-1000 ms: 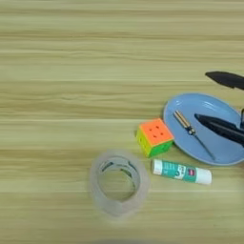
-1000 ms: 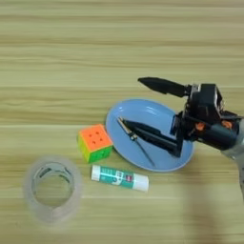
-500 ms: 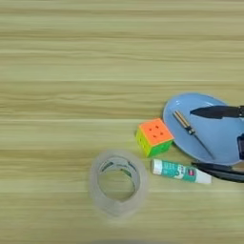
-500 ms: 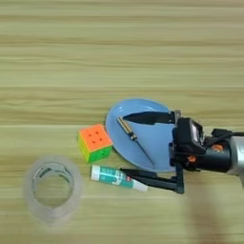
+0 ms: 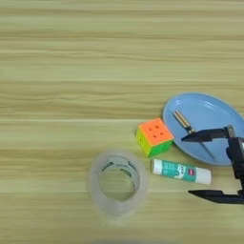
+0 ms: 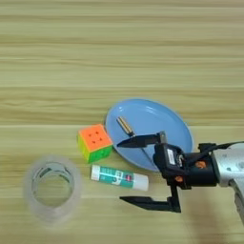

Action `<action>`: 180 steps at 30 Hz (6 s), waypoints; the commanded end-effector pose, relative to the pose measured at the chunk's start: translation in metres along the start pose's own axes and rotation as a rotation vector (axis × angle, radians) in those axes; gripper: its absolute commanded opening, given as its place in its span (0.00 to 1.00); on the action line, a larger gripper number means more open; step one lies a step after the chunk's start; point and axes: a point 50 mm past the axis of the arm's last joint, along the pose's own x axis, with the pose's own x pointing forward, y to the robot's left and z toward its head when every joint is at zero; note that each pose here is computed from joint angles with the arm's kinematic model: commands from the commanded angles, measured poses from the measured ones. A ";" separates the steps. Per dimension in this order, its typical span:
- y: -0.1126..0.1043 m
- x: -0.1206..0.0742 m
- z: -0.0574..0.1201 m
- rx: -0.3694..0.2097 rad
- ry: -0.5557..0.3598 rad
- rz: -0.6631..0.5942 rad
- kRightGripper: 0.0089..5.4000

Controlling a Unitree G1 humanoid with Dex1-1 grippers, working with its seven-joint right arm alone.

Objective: Move the objects on the table

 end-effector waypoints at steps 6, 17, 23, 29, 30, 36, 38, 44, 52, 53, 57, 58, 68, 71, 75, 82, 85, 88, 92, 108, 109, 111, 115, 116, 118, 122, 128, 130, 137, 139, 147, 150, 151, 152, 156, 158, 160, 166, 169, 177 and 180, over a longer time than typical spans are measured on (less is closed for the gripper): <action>-0.007 -0.001 -0.003 -0.093 0.127 0.001 1.00; -0.014 0.010 -0.018 -0.095 0.197 -0.024 1.00; -0.021 0.013 -0.021 -0.105 0.217 -0.076 1.00; -0.021 0.015 -0.023 -0.105 0.226 -0.071 1.00; -0.020 0.016 -0.023 -0.104 0.228 -0.063 1.00; -0.017 0.016 -0.024 -0.107 0.244 -0.028 0.89; -0.016 0.017 -0.024 -0.109 0.247 -0.018 0.86; -0.015 0.017 -0.023 -0.112 0.249 -0.002 0.73; -0.014 0.017 -0.024 -0.109 0.250 0.006 0.55; -0.014 0.017 -0.024 -0.108 0.249 0.005 0.53; -0.014 0.017 -0.024 -0.105 0.239 0.001 0.41; -0.014 0.017 -0.024 -0.104 0.238 0.002 0.37; -0.020 0.016 -0.012 -0.108 0.154 -0.026 0.31; -0.026 0.010 0.000 -0.112 0.081 -0.060 0.31; -0.042 -0.007 0.017 -0.108 -0.018 -0.155 0.31; -0.070 -0.027 0.020 -0.058 -0.044 -0.362 0.31; -0.081 -0.031 0.016 -0.034 -0.016 -0.448 0.31; -0.089 -0.034 0.011 -0.018 0.023 -0.512 0.31; -0.102 -0.039 -0.002 0.005 0.109 -0.622 0.31; -0.108 -0.041 -0.037 0.019 0.286 -0.671 0.31; -0.106 -0.039 -0.040 0.026 0.287 -0.654 0.31; -0.104 -0.037 -0.044 0.039 0.295 -0.643 0.31; -0.104 -0.036 -0.054 0.075 0.306 -0.638 0.31; -0.103 -0.035 -0.056 0.082 0.308 -0.635 0.31; -0.103 -0.035 -0.058 0.090 0.308 -0.631 0.31; -0.103 -0.035 -0.060 0.098 0.308 -0.632 0.31; -0.104 -0.037 -0.063 0.105 0.311 -0.644 0.36; -0.105 -0.037 -0.062 0.103 0.303 -0.652 0.40; -0.110 -0.042 -0.054 0.087 0.264 -0.680 0.52; -0.111 -0.043 -0.051 0.081 0.253 -0.687 0.56; -0.115 -0.045 -0.027 0.021 0.162 -0.703 0.72; -0.115 -0.045 -0.016 -0.004 0.128 -0.704 0.79; -0.115 -0.044 -0.012 -0.014 0.116 -0.705 0.80; -0.114 -0.044 -0.007 -0.024 0.102 -0.705 0.82; -0.111 -0.042 0.008 -0.026 0.027 -0.714 0.89; -0.106 -0.038 0.016 -0.009 -0.030 -0.716 0.93; -0.102 -0.034 0.022 0.013 -0.077 -0.717 0.95; -0.094 -0.021 0.030 0.088 -0.154 -0.708 1.00; -0.086 -0.012 0.029 0.141 -0.197 -0.694 1.00; -0.071 -0.004 0.029 0.234 -0.222 -0.768 1.00; -0.061 0.001 0.030 0.256 -0.218 -0.777 1.00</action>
